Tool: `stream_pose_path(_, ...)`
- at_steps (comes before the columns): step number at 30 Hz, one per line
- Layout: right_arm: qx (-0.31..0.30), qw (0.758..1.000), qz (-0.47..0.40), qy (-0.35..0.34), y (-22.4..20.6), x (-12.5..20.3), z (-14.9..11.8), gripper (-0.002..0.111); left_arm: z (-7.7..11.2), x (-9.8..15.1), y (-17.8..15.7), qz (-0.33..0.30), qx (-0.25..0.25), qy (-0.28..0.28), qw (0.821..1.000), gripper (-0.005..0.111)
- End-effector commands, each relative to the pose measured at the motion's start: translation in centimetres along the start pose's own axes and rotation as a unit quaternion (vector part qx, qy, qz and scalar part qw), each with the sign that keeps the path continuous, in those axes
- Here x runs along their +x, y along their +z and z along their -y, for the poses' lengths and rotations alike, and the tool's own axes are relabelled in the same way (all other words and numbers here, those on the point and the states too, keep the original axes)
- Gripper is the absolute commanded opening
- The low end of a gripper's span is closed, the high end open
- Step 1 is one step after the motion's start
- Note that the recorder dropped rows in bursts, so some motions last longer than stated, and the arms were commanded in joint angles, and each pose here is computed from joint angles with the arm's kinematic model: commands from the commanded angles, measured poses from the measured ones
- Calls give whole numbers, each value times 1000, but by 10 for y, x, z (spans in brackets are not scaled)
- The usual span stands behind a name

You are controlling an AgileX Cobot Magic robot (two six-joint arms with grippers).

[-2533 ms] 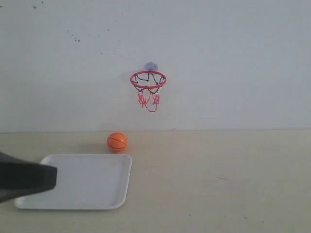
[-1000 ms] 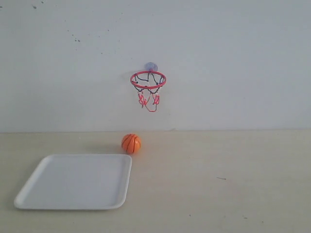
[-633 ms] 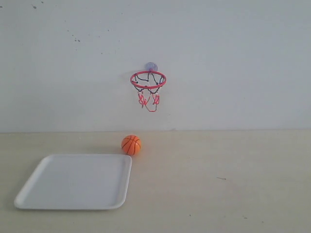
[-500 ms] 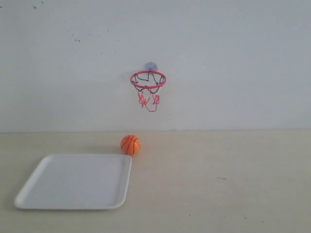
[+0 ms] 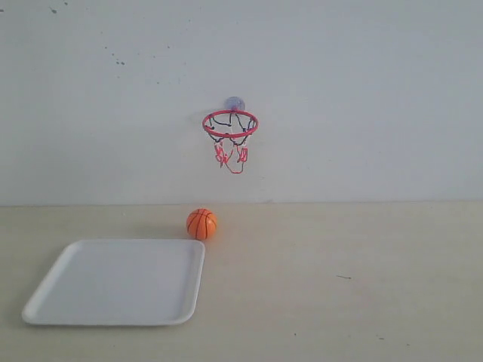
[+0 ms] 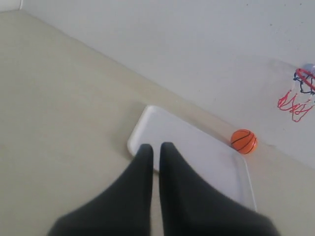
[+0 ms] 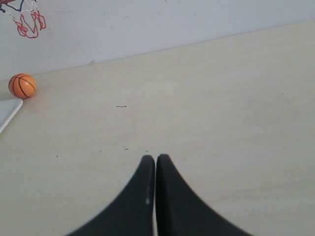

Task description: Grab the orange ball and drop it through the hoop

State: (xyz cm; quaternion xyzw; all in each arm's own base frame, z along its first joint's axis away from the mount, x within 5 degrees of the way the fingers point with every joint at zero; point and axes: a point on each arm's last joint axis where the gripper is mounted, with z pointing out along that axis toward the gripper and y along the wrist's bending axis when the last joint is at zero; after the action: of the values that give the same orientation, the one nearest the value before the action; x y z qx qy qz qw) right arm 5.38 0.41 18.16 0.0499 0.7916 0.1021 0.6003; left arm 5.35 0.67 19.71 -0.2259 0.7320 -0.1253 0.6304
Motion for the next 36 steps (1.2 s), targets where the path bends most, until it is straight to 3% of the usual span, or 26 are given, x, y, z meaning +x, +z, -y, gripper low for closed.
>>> stream_pose_path(1,0,1000,9,-7,-1,-2,0,0,-2,5,2,9,7,16,1000,4)
stream_pose_path(9,0,1000,9,-7,-1,-2,0,0,-6,10,2,-19,-8,180,983,4)
stream_pose_path(36,0,1000,9,-7,-1,-2,0,0,-2,12,2,-31,29,189,981,4)
